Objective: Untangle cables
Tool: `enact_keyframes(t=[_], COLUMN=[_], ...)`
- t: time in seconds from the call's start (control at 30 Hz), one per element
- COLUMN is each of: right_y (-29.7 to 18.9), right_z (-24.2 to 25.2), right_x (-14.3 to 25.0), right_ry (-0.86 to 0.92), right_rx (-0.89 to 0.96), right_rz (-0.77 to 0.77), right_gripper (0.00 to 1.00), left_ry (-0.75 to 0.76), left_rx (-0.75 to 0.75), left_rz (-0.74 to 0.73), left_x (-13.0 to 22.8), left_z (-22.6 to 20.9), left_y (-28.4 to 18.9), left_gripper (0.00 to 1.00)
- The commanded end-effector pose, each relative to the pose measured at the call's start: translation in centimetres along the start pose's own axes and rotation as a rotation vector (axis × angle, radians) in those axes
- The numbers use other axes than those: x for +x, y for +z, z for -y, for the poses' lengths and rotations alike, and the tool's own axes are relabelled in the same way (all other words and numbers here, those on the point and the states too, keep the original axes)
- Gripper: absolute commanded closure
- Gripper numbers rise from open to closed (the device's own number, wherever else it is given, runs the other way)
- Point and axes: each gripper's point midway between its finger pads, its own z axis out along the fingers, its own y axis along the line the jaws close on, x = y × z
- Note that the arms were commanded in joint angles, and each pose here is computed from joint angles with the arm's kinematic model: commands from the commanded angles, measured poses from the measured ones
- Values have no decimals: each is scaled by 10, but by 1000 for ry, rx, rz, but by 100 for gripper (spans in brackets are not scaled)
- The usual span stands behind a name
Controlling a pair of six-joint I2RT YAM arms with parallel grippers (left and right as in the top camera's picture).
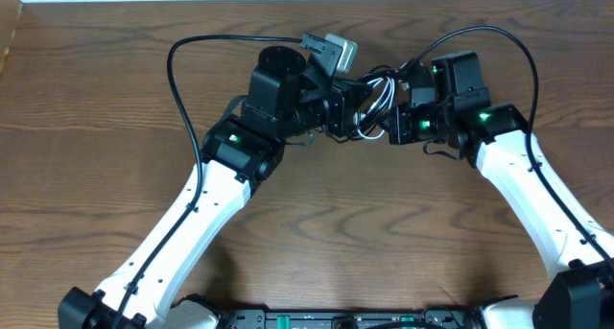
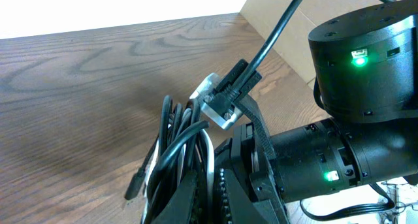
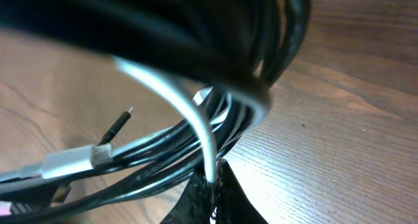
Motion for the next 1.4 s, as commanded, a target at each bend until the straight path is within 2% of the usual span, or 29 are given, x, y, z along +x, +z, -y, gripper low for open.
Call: enact_keyframes(t=[0.0, 0.2, 0.67, 1.1, 1.37], right_y=[0, -16, -58, -90, -89], right_z=[16, 68, 139, 181, 182], right_x=[4, 25, 50, 65, 69], right_ry=[70, 211, 356, 473, 478], right_rx=[101, 364, 628, 730, 716], right_rz=[-3, -43, -94, -107, -120], right_gripper=[99, 99, 99, 99, 99], left_ry=[14, 29, -14, -48, -65], left_rx=[15, -11, -79, -146, -161], left_rz=[34, 29, 3, 38, 21], left_x=[-11, -9, -5, -16, -11], left_z=[8, 4, -26, -52, -54], left_y=[-8, -8, -18, -41, -47], left_gripper=[92, 92, 92, 92, 92])
